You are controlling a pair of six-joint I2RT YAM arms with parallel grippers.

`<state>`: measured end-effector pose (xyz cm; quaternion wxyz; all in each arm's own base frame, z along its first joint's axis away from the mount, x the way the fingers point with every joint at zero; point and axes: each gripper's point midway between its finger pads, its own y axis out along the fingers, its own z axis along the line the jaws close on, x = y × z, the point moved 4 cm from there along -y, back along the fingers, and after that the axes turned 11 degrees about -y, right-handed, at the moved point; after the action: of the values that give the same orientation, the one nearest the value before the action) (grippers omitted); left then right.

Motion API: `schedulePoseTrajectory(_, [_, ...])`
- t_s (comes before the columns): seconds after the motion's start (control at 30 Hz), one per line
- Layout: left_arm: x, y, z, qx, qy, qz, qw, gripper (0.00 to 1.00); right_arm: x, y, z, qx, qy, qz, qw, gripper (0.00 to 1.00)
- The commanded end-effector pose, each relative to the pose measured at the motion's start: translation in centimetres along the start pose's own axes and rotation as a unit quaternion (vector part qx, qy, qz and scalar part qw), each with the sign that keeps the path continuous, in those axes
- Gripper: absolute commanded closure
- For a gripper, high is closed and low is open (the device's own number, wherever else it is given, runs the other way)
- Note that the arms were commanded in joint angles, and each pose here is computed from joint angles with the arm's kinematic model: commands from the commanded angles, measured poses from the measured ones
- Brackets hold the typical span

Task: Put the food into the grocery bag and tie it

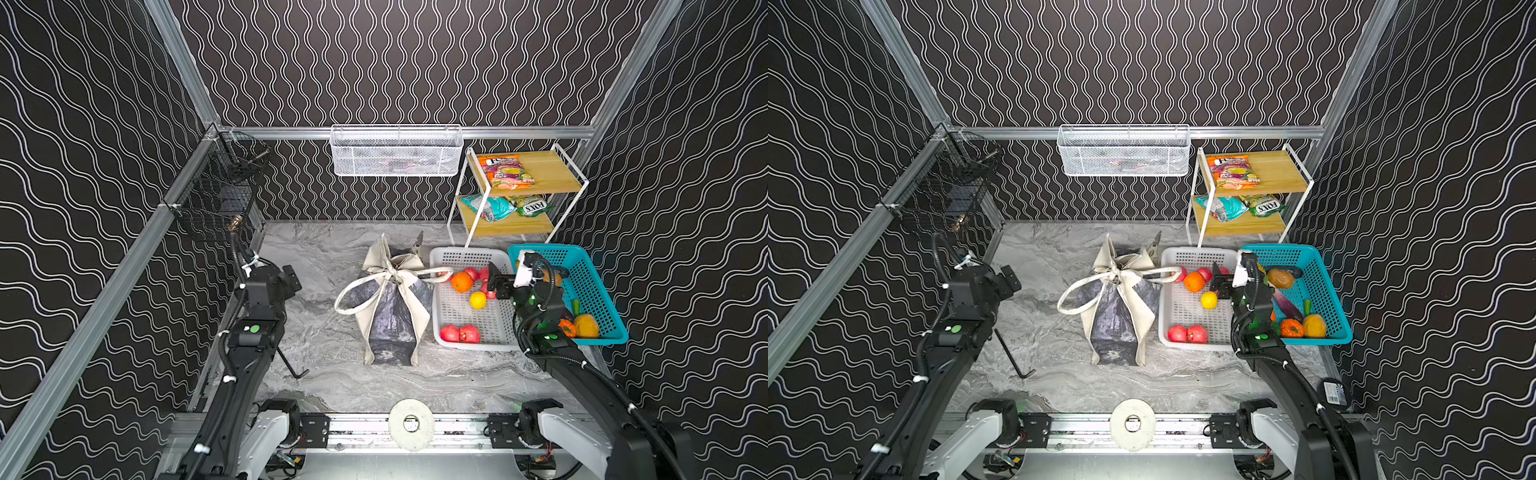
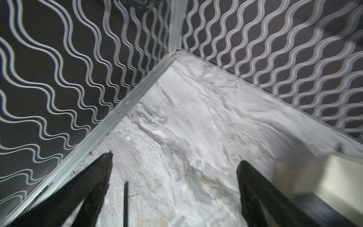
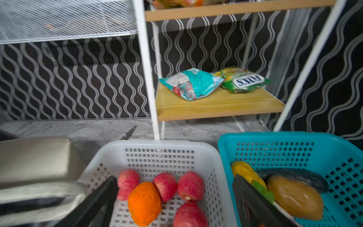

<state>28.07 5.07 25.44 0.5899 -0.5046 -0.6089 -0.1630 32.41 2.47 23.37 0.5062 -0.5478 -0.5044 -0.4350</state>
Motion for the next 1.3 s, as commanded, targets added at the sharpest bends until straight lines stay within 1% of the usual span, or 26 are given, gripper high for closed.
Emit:
schedulePoseTrajectory(0.0, [0.7, 0.9, 1.0, 0.037, -0.043, -0.069, 0.996, 0.02, 0.4, 0.1, -2.2, -0.049, 0.044, -0.042, 0.997, 0.07])
schedulePoseTrajectory(0.13, [-1.4, 1.9, 2.2, 0.044, -0.036, -0.107, 0.993, 0.02, -2.2, -0.2, -4.6, -0.116, 0.069, -0.032, 0.990, 0.07])
schedulePoseTrajectory(0.2, [-2.6, 2.5, 2.7, 0.054, -0.024, -0.106, 0.993, 0.02, -3.5, -0.6, -5.2, -0.133, 0.071, -0.036, 0.988, 0.06])
schedulePoseTrajectory(0.33, [-4.6, 3.6, 2.7, 0.068, 0.004, -0.084, 0.994, 0.02, -5.9, -0.2, -5.3, -0.133, 0.061, -0.017, 0.989, 0.04])
schedulePoseTrajectory(0.4, [-5.5, 3.8, 2.8, 0.072, 0.010, -0.087, 0.994, 0.02, -6.1, 0.1, -5.2, -0.130, 0.049, -0.017, 0.990, 0.02])
schedulePoseTrajectory(0.57, [-7.3, 4.1, 3.0, 0.068, 0.025, -0.082, 0.994, 0.02, -7.3, 0.1, -5.4, -0.138, 0.018, 0.024, 0.990, 0.01])
schedulePoseTrajectory(0.67, [-8.4, 4.4, 3.0, 0.057, 0.033, -0.080, 0.995, 0.02, -9.0, -0.3, -5.1, -0.134, 0.026, 0.035, 0.990, 0.01])
schedulePoseTrajectory(0.77, [-9.3, 5.0, 2.7, 0.040, 0.042, -0.083, 0.995, 0.02, -8.7, 0.0, -4.9, -0.127, 0.016, -0.005, 0.992, 0.01])
schedulePoseTrajectory(0.8, [-9.5, 5.2, 2.5, 0.032, 0.046, -0.083, 0.995, 0.03, -8.8, 0.1, -5.0, -0.127, 0.023, -0.008, 0.992, 0.01])
schedulePoseTrajectory(0.87, [-10.1, 5.6, 2.2, 0.017, 0.049, -0.084, 0.995, 0.04, -9.7, 0.8, -4.8, -0.121, 0.024, 0.014, 0.992, 0.01])
schedulePoseTrajectory(0.9, [-10.4, 5.8, 2.1, 0.010, 0.049, -0.086, 0.995, 0.04, -10.1, 0.7, -4.8, -0.121, 0.026, 0.015, 0.992, 0.01])
schedulePoseTrajectory(1.0, [-11.0, 6.4, 1.5, -0.014, 0.056, -0.098, 0.993, 0.03, -10.6, -0.1, -4.6, -0.118, 0.020, -0.020, 0.993, 0.01])
schedulePoseTrajectory(1.03, [-11.0, 6.4, 1.0, -0.028, 0.067, -0.105, 0.992, 0.04, -10.2, -0.3, -4.5, -0.116, 0.013, -0.038, 0.992, 0.01])
schedulePoseTrajectory(1.1, [-11.3, 6.8, 0.5, -0.037, 0.080, -0.097, 0.991, 0.03, -10.5, 0.0, -4.1, -0.102, 0.013, -0.020, 0.995, 0.01])
schedulePoseTrajectory(1.17, [-11.8, 7.4, 0.1, -0.049, 0.090, -0.100, 0.990, 0.02, -10.7, 0.7, -3.8, -0.086, 0.009, 0.002, 0.996, 0.01])
schedulePoseTrajectory(1.23, [-12.0, 7.8, -0.5, -0.067, 0.102, -0.115, 0.986, 0.02, -10.6, 1.0, -3.6, -0.077, 0.000, -0.006, 0.997, 0.01])
schedulePoseTrajectory(1.27, [-12.2, 7.8, -0.8, -0.077, 0.106, -0.103, 0.986, 0.02, -10.4, 1.1, -3.5, -0.075, -0.003, -0.014, 0.997, 0.01])
